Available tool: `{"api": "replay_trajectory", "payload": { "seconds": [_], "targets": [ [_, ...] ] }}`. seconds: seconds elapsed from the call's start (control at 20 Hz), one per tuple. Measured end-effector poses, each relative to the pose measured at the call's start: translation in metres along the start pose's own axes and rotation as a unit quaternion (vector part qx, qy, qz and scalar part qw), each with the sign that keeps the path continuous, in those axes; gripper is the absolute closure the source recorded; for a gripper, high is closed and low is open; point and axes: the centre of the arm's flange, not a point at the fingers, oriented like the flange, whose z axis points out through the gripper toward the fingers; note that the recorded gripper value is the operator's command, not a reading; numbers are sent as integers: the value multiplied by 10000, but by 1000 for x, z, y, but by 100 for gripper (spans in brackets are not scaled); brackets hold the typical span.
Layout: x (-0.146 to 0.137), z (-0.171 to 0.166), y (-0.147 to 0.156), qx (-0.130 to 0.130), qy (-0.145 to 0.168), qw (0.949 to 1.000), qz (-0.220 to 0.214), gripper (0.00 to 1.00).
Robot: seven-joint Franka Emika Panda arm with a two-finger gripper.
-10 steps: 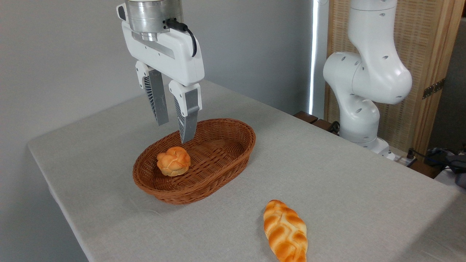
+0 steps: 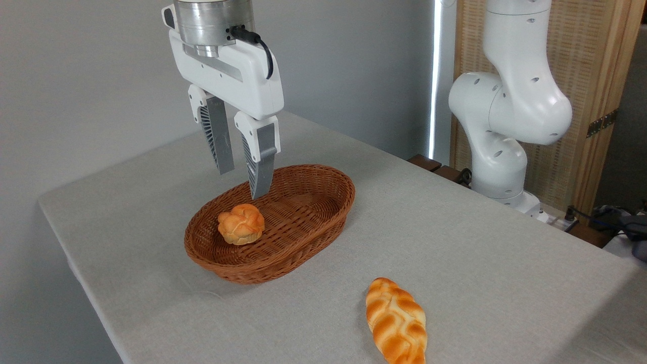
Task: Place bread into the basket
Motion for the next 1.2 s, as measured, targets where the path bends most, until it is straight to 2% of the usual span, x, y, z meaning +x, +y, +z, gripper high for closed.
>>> {"api": "replay_trajectory", "payload": {
  "seconds": [0.85,1.2],
  "targets": [
    [0,0,0,0,0,10000,44,0],
    [-11,-2,-2,1,-12,9987,513,0]
  ]
}}
